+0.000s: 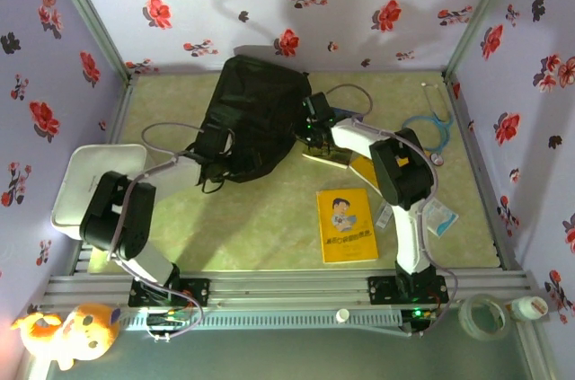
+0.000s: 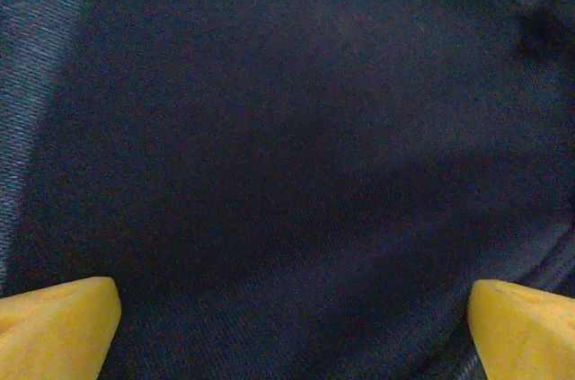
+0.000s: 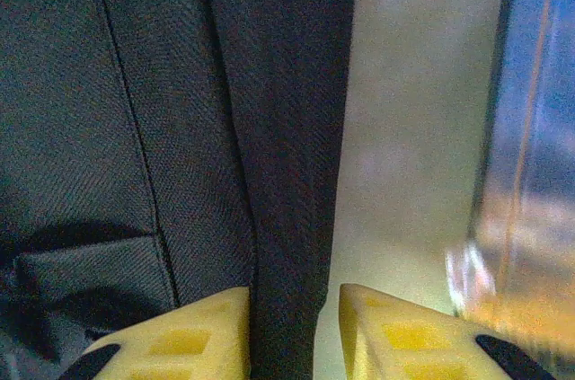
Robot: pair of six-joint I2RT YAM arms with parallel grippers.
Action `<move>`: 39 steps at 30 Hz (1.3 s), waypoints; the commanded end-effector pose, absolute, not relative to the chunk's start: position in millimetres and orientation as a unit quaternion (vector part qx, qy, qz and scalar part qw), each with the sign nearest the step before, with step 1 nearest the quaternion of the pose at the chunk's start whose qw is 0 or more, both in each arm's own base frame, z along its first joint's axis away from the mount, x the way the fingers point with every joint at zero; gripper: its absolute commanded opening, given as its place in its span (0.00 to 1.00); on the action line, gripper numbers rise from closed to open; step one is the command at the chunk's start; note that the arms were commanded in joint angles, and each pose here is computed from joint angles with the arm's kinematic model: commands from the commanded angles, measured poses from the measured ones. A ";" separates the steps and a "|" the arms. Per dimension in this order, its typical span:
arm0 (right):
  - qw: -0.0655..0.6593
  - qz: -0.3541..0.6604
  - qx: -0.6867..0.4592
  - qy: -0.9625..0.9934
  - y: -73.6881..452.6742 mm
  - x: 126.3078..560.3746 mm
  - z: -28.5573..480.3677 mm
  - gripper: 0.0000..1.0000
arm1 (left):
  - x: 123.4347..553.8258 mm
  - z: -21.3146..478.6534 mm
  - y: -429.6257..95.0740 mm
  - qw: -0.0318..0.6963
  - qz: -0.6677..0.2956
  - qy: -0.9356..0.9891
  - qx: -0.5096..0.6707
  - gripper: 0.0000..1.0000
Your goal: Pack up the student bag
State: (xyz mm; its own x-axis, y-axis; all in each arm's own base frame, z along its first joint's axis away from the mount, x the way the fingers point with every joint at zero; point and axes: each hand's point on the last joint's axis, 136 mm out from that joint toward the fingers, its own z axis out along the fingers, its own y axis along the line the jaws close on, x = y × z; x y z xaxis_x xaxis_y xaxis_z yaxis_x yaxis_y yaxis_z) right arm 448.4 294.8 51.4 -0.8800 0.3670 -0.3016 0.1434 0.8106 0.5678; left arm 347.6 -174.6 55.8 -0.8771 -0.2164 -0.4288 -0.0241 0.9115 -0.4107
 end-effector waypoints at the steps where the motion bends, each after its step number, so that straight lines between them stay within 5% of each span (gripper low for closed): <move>1: 0.162 0.286 0.143 0.933 300.2 415.1 47.9 0.32 | 325.5 43.7 -135.4 0.210 -0.141 0.964 -0.079 1.00; 10: 0.164 0.372 0.105 0.908 313.2 390.3 99.3 0.52 | 337.7 128.0 -181.4 0.259 -0.227 0.938 -0.048 1.00; 21: 0.140 0.375 0.087 0.912 314.3 368.2 79.8 0.36 | 355.1 122.9 -252.1 0.189 -0.319 0.923 -0.100 0.74; 39: 0.187 0.391 0.129 0.892 297.9 387.2 96.1 0.37 | 340.4 80.1 -297.4 0.110 -0.314 0.943 -0.006 0.34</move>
State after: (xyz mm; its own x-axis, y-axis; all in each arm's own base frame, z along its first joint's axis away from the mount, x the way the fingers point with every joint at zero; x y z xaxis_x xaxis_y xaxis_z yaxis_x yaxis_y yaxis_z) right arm 379.1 302.1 82.8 -0.9196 0.3311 -0.2116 0.0800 0.6849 0.7242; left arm 344.3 -295.2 85.4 -0.9668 -0.1316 -0.2190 0.0308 0.7907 -0.6114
